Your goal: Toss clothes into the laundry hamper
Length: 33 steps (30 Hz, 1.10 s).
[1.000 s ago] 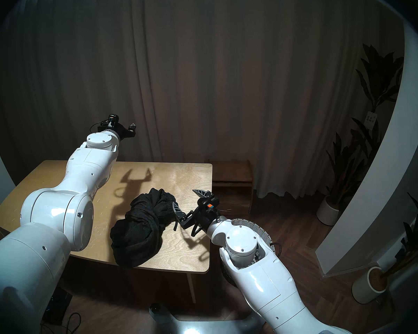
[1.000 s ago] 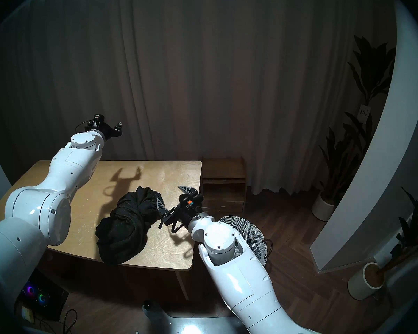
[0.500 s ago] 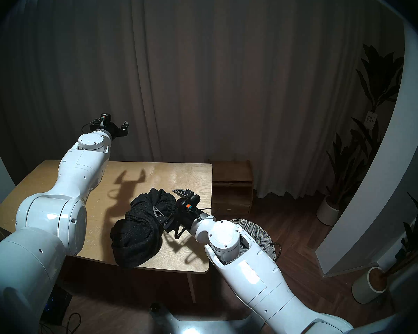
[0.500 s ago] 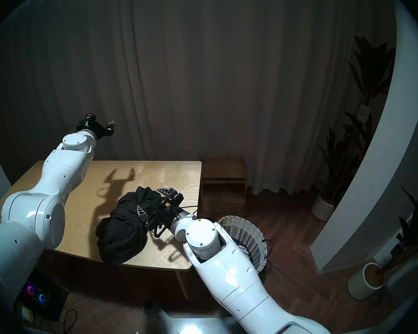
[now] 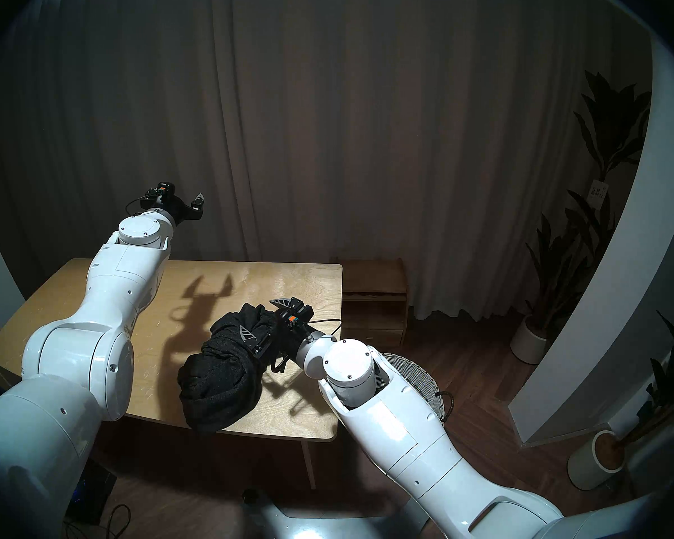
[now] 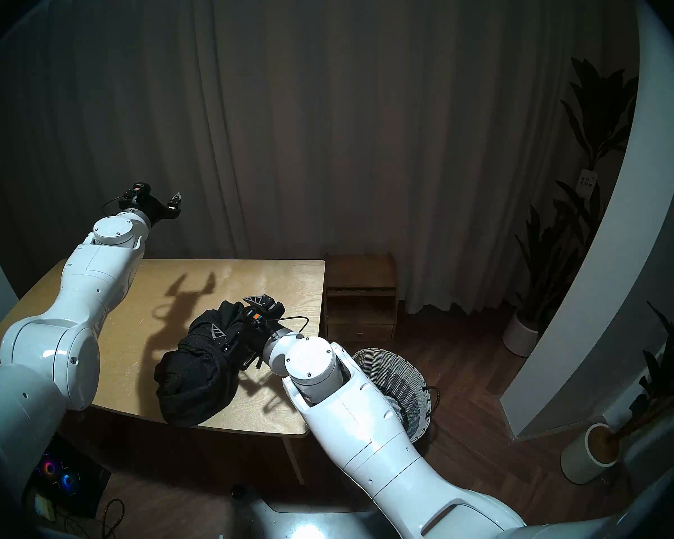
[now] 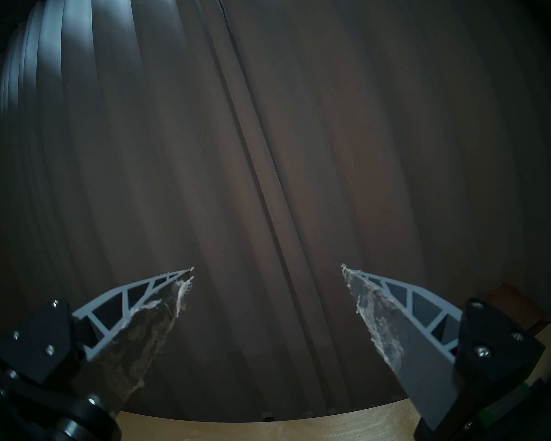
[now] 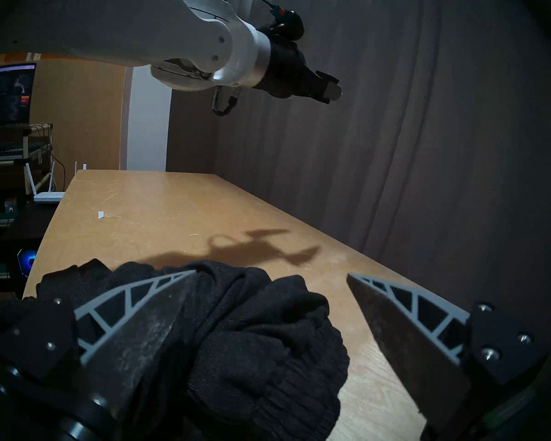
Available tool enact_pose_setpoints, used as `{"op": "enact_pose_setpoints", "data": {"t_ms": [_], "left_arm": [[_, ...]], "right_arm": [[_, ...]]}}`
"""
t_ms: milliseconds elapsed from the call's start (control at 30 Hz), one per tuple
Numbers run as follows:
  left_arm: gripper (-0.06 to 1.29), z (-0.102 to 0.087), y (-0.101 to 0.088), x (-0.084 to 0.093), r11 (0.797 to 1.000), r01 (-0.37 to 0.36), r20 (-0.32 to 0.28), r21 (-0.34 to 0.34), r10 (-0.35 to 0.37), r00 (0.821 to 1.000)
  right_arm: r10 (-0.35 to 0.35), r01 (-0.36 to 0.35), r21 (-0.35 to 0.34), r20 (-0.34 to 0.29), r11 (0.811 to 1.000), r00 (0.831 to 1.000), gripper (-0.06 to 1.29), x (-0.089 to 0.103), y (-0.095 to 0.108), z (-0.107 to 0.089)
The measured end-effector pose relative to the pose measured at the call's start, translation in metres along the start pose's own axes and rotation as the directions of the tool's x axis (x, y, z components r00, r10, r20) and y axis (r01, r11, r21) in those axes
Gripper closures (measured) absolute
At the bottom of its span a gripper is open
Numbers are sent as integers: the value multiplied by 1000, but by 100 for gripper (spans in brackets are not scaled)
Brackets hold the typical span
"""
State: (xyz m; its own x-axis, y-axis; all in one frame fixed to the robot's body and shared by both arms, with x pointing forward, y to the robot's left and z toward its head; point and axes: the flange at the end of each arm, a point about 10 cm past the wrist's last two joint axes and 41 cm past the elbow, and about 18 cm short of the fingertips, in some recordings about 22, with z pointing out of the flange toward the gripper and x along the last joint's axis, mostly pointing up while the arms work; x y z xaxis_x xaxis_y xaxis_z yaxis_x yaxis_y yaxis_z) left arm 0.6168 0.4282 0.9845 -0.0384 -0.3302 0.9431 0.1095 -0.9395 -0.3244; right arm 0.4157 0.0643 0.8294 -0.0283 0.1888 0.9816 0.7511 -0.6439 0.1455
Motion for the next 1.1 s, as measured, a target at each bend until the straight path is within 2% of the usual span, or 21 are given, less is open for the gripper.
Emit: {"op": "enact_pose_setpoints", "data": {"t_ms": [333,433,800,1100], "left_arm": [[0,-5,-2,1,1000,-12,-25,-23,11,1000],[0,-6,-3,1,999,-14,-31,-28,13,999],[0,-14,-3,-3,998,-31,-47,-63,28,998],[0,-29,5,-37,992,-46,5,-116,47,999]], "right_arm": [[72,-72,-35,-18,997,997,-2,25,18,4],[86,-87,-32,-12,996,996,-2,27,18,4],[146,-148,47,45,988,988,-2,23,-7,-2],[165,-171,134,53,976,985,-2,36,-31,-9]]}}
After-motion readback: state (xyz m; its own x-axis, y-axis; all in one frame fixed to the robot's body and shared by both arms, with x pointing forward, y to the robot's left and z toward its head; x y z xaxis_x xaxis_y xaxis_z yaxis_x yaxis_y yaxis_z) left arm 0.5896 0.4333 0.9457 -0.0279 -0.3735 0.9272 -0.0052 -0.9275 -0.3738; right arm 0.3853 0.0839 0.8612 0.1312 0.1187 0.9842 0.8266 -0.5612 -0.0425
